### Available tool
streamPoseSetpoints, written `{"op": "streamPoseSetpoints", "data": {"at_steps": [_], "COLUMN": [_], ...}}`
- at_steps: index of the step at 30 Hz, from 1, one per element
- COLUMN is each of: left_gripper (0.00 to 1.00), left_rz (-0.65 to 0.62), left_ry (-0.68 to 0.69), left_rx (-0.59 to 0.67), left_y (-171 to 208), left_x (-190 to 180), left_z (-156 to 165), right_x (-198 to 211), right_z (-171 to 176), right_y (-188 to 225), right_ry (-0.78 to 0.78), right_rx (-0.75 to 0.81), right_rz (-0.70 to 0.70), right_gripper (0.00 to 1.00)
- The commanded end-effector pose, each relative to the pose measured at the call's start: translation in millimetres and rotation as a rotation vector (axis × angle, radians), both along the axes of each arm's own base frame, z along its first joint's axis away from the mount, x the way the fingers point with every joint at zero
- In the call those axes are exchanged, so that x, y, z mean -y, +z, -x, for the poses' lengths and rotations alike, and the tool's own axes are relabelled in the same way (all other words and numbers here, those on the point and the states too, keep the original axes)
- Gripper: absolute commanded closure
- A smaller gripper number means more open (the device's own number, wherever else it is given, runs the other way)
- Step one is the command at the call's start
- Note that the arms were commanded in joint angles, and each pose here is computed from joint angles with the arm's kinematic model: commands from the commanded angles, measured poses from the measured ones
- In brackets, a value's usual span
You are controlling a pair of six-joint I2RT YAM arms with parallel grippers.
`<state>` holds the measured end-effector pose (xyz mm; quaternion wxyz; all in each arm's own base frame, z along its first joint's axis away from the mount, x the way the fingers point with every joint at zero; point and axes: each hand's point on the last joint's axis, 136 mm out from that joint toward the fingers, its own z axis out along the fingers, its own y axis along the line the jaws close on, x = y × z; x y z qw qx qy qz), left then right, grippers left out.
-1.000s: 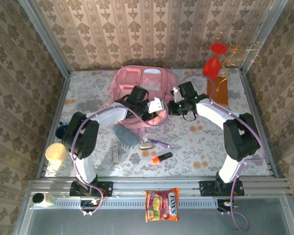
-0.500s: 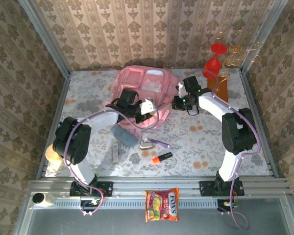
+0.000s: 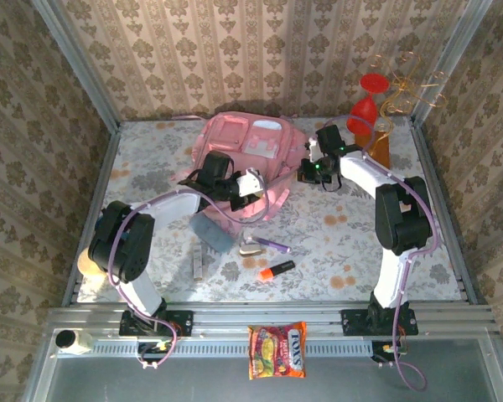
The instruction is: Pack books, pencil case, and school supplies into a backpack
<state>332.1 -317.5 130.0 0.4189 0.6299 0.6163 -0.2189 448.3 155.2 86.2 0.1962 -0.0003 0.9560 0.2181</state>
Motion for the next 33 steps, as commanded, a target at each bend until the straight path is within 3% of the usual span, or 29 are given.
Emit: {"op": "streamPoseSetpoints", "data": {"at_steps": [1, 8, 15, 22, 26, 33], "left_gripper": [1.0, 1.0, 1.0, 1.0, 1.0, 1.0], "left_rz": [0.053, 0.067, 0.088, 0.092, 0.077, 0.053], "left_ry": [-0.022, -0.018, -0.088, -0.164, -0.194, -0.179], "left_rx": [0.054, 0.023, -0.003, -0.009, -0.007, -0.001], "left_y": [26, 23, 22, 19, 19, 17], "left_x": [-6, 6, 37, 65, 74, 66], "left_z": [-3, -9, -4, 2, 5, 10], "right_x": [58, 58, 58, 76, 65, 50], "right_z": [-25, -15, 11, 41, 26, -43], "right_y": [-5, 2, 40, 56, 55, 53], "right_ry": [-0.184, -0.157, -0.126, -0.201, -0.238, -0.405], "right_rx": [0.02, 0.05, 0.139, 0.222, 0.212, 0.201], "right_rz": [0.103, 0.089, 0.071, 0.11, 0.015, -0.086], "right_gripper": [1.0, 0.98, 0.62, 0.48, 0.37, 0.25]}}
